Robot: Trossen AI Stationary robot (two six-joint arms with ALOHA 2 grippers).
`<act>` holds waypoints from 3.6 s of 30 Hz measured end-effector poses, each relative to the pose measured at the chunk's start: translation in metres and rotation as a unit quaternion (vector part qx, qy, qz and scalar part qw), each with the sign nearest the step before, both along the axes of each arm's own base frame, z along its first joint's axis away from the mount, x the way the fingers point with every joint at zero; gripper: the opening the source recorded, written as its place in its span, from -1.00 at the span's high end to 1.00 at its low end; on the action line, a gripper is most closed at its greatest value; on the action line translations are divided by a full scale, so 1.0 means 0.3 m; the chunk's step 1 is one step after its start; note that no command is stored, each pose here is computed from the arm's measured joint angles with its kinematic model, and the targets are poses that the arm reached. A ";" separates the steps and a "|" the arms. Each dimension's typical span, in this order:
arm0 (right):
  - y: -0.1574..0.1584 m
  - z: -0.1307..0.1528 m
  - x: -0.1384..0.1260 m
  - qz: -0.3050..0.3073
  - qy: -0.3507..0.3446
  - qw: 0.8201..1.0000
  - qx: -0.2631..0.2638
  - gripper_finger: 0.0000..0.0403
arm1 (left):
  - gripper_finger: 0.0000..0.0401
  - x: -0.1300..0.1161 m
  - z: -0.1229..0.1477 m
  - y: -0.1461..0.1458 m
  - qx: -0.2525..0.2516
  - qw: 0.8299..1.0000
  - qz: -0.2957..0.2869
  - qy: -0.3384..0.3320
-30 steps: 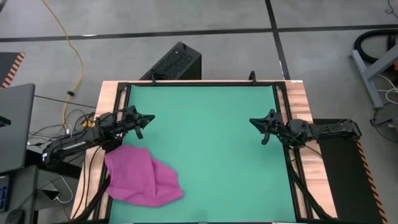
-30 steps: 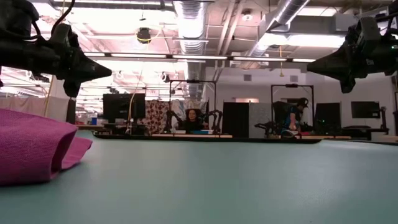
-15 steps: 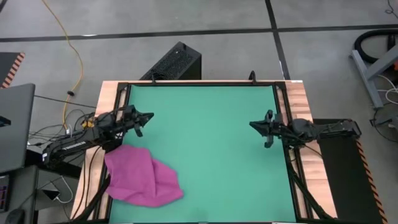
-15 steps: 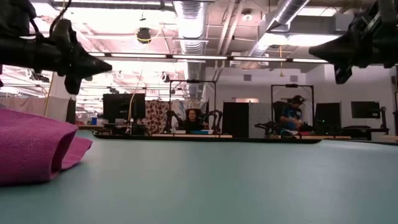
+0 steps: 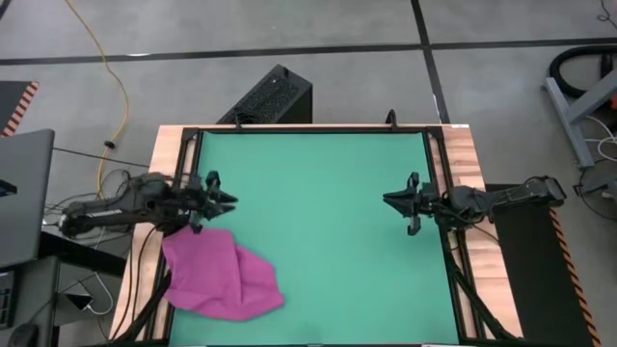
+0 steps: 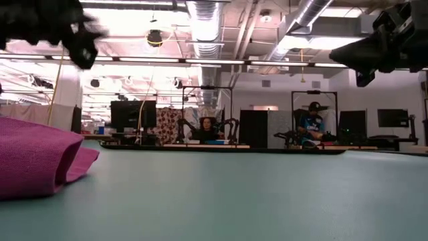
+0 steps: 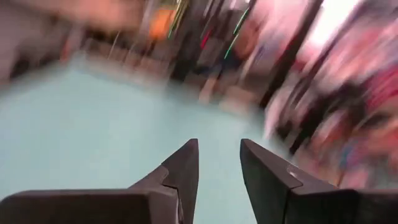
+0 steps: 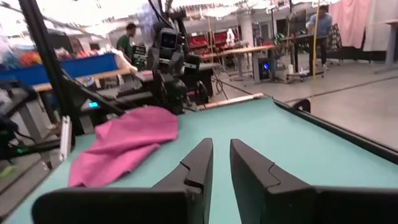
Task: Roll towel into tight, uniform cylinder
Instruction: Roll the pink towel
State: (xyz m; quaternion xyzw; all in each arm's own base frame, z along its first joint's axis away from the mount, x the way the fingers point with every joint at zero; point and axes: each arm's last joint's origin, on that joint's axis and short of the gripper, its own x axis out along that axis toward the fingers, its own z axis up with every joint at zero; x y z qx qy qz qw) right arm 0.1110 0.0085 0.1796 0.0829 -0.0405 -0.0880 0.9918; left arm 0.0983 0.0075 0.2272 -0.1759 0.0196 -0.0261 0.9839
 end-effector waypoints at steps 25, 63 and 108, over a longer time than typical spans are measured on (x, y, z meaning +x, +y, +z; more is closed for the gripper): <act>0.016 -0.014 0.010 0.020 0.021 1.000 0.002 0.54 | 0.45 0.104 -0.171 -0.083 0.013 0.745 0.059 0.664; 0.363 -0.091 1.179 0.131 0.314 0.923 0.178 0.62 | 0.45 0.131 -0.177 -0.093 0.008 0.775 0.017 0.632; 0.406 0.204 0.887 -0.216 0.381 0.894 0.094 0.99 | 0.45 0.257 -0.053 -0.115 0.003 0.911 -0.034 0.410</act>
